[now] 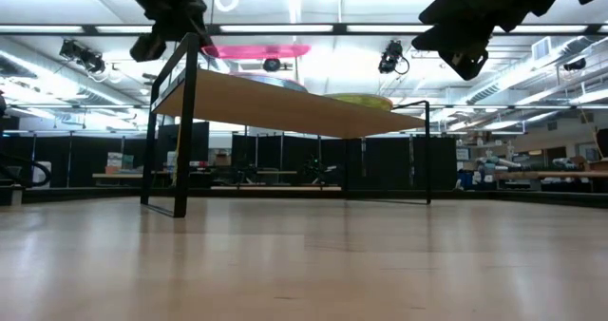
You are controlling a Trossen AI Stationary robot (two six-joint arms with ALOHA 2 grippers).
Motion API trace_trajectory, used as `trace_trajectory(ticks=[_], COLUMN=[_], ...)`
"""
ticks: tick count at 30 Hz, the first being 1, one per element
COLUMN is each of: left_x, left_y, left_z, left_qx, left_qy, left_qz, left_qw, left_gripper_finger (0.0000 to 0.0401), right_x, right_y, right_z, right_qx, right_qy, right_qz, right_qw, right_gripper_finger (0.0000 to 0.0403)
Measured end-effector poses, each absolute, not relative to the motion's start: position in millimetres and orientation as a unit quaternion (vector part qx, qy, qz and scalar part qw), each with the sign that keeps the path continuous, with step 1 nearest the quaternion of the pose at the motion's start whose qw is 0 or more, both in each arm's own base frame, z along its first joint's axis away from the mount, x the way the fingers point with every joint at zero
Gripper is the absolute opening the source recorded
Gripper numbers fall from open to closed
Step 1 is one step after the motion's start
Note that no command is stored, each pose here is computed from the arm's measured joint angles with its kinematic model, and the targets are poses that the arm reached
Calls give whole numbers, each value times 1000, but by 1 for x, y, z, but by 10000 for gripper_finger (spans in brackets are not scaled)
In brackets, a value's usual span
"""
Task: Place and stack plates onto a shelf
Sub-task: Stack one pink plate on the other pink plate on the shelf
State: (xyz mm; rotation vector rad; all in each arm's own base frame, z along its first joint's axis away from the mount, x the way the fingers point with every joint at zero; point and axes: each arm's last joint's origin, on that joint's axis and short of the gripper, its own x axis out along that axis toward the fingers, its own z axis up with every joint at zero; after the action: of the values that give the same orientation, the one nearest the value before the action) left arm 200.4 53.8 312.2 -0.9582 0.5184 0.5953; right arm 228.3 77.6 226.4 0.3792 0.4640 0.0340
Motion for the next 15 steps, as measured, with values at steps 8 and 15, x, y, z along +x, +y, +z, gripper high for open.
trace_trajectory(ticks=[8, 15], left_x=[203, 210], left_y=[59, 61], left_z=[305, 299], left_qx=[-452, -450], left_qy=[267, 277], left_qz=[292, 297], left_qw=[799, 795], left_gripper_finger=[10, 12], right_x=[228, 228], right_y=[77, 77], right_z=[226, 226], right_qx=[185, 185], right_qy=[227, 227], right_qz=[10, 9], right_qw=[956, 956], right_gripper_finger=[142, 142])
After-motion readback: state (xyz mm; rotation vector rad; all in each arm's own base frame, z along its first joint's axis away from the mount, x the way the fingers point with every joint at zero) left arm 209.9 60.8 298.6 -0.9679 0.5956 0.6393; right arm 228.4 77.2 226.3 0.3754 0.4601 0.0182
